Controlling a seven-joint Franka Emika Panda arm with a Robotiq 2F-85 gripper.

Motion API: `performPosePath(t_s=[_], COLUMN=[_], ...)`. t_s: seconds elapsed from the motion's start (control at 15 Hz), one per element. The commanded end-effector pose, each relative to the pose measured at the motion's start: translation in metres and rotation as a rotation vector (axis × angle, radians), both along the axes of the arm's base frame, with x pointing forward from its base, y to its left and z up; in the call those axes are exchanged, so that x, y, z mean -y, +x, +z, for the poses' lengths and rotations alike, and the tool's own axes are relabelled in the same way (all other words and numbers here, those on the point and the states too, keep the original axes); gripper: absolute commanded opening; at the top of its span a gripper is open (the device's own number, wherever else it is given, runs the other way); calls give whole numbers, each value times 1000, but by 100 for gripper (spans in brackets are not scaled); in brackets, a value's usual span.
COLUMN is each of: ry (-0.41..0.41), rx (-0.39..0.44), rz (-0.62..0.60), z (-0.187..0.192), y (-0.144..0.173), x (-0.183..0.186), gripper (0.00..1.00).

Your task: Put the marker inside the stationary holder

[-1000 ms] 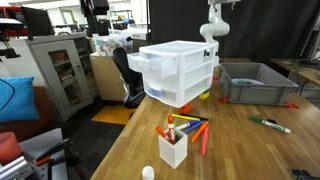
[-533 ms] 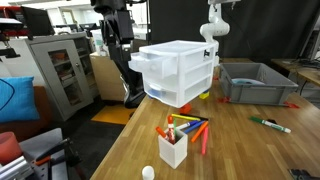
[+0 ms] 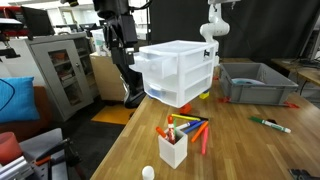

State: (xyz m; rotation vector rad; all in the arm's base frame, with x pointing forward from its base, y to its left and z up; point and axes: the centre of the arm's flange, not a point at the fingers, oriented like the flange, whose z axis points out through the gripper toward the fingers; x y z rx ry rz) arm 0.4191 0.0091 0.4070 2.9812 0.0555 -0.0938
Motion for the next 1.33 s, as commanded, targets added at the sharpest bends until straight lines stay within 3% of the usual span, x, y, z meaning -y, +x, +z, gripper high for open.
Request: performPosePath(t_s=[0.0,0.27,0.8,1.27], ry=[6,-11,143,209], rx=[-5,-10,54,87], rz=[3,34,55,-32], z=[-1,-32,-129,-140], y=[5,36,76,69], x=[2,5,-5,9], gripper=[100,100,100,100])
